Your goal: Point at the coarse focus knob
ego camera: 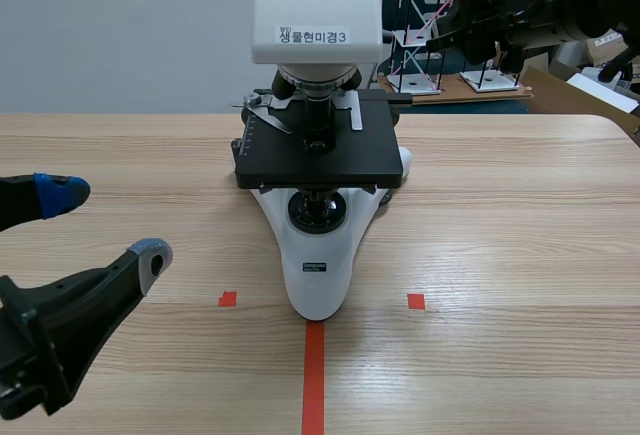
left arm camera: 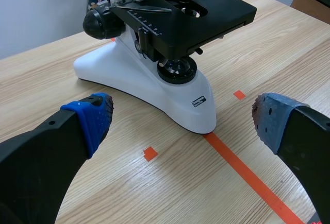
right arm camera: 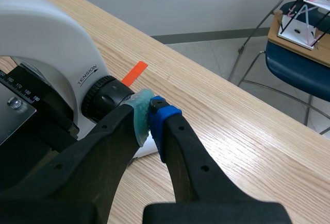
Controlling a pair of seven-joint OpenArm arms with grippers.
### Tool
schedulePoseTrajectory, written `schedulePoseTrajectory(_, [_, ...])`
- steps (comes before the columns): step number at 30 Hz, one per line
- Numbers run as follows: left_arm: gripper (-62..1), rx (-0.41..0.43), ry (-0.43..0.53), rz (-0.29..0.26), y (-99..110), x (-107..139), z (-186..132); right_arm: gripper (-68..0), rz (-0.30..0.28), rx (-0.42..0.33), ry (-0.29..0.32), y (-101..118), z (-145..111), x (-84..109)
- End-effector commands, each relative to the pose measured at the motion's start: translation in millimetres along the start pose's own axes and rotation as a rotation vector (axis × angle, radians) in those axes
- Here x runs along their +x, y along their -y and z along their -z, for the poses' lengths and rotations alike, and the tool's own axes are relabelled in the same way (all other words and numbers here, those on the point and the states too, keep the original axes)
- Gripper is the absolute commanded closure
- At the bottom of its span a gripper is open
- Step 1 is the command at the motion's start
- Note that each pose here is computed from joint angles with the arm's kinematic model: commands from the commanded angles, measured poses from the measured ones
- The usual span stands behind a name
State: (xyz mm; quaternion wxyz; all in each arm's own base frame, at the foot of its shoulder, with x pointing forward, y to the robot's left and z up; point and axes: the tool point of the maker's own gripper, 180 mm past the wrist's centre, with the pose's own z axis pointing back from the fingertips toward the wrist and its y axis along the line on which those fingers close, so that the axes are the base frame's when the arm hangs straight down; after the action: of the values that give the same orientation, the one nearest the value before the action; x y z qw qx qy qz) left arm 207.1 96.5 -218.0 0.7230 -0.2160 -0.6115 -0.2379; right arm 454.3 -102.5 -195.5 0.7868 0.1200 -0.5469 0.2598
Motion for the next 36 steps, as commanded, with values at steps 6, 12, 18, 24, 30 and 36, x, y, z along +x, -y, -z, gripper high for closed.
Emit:
schedulePoseTrajectory(6, [-56.6, -0.002, 0.024, -0.007, 1.5, 6.0, -0.1, 0.0, -0.008, -0.003, 0.045, 3.1, -2.7, 16.7])
schedulePoseTrajectory(12, [-56.6, -0.002, 0.024, -0.007, 1.5, 6.0, -0.1, 0.0, -0.009, 0.001, 0.046, 2.4, -2.7, 16.9])
schedulePoseTrajectory(18, [-56.6, -0.002, 0.024, -0.007, 1.5, 6.0, -0.1, 0.0, -0.006, 0.003, 0.044, 1.8, -2.6, 15.7])
schedulePoseTrajectory(24, [-56.6, -0.002, 0.024, -0.007, 1.5, 6.0, -0.1, 0.0, -0.006, 0.003, 0.044, 1.8, -2.6, 15.7])
schedulePoseTrajectory(30, [-56.6, -0.002, 0.024, -0.007, 1.5, 6.0, -0.1, 0.0, -0.009, 0.009, 0.044, 0.7, -2.6, 15.6])
schedulePoseTrajectory(36, [-56.6, -0.002, 0.024, -0.007, 1.5, 6.0, -0.1, 0.0, -0.009, 0.009, 0.044, 0.7, -2.7, 15.7])
